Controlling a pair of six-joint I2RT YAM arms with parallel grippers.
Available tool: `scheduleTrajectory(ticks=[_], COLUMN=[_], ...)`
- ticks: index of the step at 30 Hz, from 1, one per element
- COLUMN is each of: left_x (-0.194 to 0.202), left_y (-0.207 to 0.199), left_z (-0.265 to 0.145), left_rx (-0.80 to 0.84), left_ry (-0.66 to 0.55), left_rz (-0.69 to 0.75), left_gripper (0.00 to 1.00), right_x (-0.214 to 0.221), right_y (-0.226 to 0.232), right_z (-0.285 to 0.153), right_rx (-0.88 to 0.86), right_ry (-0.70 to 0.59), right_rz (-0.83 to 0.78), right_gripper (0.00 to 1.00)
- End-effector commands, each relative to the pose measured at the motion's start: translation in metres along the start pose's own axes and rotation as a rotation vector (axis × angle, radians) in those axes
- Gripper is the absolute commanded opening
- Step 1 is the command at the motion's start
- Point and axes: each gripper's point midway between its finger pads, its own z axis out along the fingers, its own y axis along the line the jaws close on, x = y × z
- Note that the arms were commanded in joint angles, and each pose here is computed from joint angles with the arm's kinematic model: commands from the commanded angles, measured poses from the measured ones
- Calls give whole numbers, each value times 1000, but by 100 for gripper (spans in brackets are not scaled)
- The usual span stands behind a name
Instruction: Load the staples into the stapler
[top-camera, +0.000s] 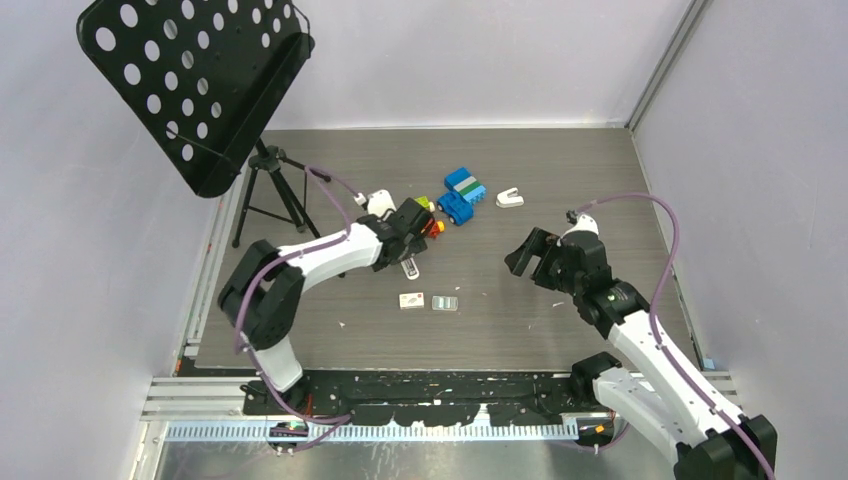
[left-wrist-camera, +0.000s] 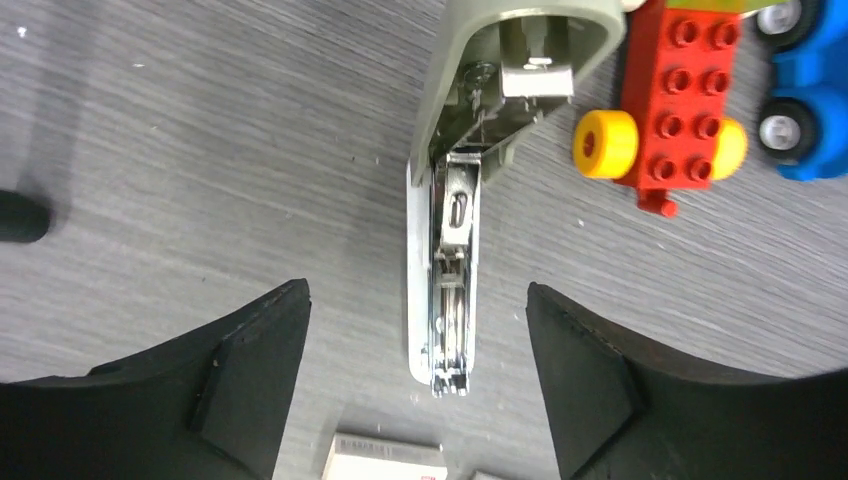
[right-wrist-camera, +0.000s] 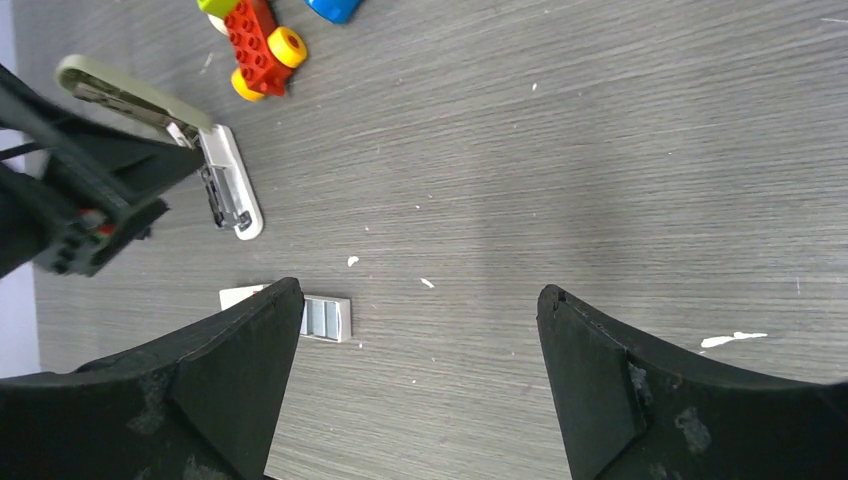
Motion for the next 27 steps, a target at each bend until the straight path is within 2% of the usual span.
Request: scheduleTrajectory(ticks=[1, 6, 12, 20, 27], left_x=[-25, -45, -72, -97, -96], left_y=[-8, 2, 23, 41, 43], left_z=[-39, -79, -131, -199, -211], left_rx=[132, 230, 335, 496, 557], left_ry=[-47, -105, -217, -357, -415], left_rz=[-57, 2, 198, 468, 638], left_gripper=[86, 99, 100, 100, 100], right_x=[-17, -38, -71, -108, -135], right_y=[9, -1, -10, -32, -46], right_z=[2, 20, 49, 99, 145], right_rx=[19, 165, 316, 467, 514], right_ry=[-1, -4, -46, -98, -174], right_rz=[-25, -34, 4, 217, 361], right_gripper=[91, 91, 89, 85, 77])
